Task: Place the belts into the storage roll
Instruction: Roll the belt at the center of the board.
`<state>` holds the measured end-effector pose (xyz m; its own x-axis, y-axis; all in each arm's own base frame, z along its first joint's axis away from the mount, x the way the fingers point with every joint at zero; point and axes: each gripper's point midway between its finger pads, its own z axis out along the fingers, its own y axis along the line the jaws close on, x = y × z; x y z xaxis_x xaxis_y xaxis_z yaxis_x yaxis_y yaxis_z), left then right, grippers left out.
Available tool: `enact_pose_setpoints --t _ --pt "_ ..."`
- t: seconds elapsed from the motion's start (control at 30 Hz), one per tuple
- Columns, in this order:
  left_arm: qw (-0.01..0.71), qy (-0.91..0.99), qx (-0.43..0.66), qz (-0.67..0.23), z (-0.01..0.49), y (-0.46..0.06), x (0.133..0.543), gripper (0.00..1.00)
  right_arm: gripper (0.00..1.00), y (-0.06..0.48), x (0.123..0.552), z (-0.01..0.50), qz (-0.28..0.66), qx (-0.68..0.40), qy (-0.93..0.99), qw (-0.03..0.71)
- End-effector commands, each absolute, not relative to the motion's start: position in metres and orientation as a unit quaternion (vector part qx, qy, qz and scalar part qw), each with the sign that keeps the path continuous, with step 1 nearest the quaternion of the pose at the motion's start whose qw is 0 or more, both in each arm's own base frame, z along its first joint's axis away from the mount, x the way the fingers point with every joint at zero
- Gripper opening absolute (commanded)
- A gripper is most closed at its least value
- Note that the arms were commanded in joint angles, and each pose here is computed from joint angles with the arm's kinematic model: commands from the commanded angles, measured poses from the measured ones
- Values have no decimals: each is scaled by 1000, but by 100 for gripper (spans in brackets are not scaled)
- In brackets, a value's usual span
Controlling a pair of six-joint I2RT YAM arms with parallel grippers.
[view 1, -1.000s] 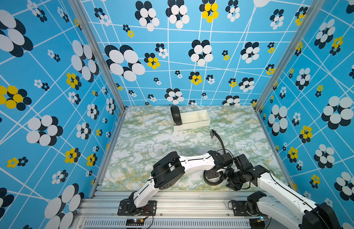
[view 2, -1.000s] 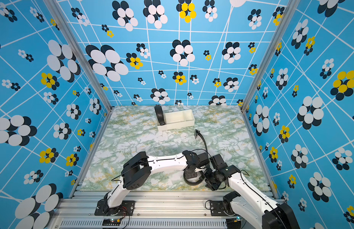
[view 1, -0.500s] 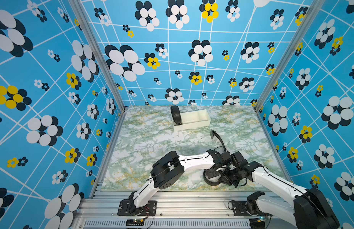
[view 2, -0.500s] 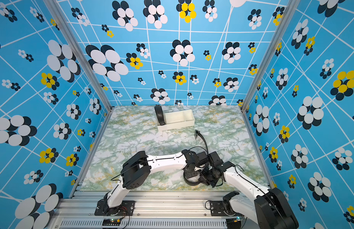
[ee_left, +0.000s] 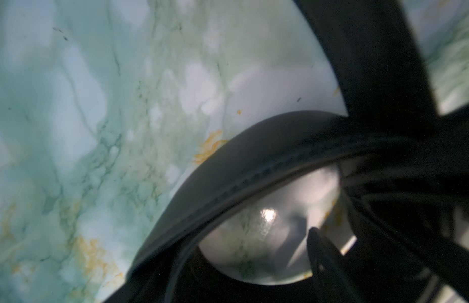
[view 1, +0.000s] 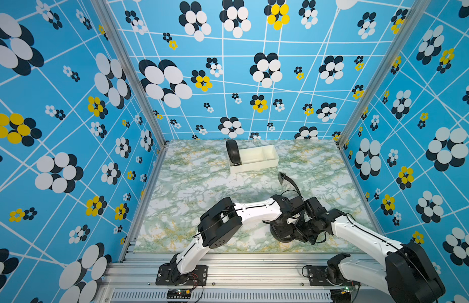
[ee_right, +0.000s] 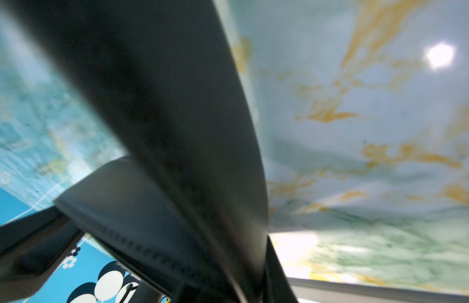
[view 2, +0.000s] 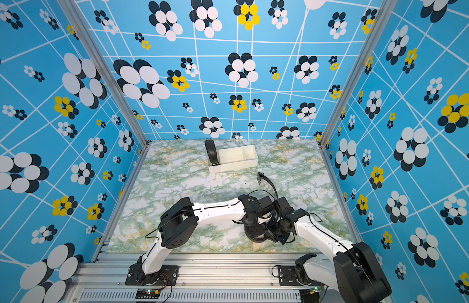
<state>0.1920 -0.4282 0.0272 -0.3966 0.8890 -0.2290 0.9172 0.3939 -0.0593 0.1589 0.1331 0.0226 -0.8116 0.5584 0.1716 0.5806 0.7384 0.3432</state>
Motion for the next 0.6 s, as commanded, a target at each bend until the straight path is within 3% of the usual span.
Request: enact_pose_setpoints --t 0.0,0.13,0.3,0.47,0.57 --pt "153 841 501 -134 77 -433 230 84 0 106 137 11 -110 -301 -946 45" --pt "163 857 469 -138 99 -414 248 86 0 105 144 14 -107 -303 -946 46" --pt "127 860 487 -82 84 -378 244 88 0 99 151 20 -102 -313 -943 42" --pt "131 895 420 -70 87 -341 268 93 0 94 152 21 -104 -319 -941 46" --pt "107 884 446 -89 83 -348 259 92 0 116 178 32 -186 -296 -937 7"
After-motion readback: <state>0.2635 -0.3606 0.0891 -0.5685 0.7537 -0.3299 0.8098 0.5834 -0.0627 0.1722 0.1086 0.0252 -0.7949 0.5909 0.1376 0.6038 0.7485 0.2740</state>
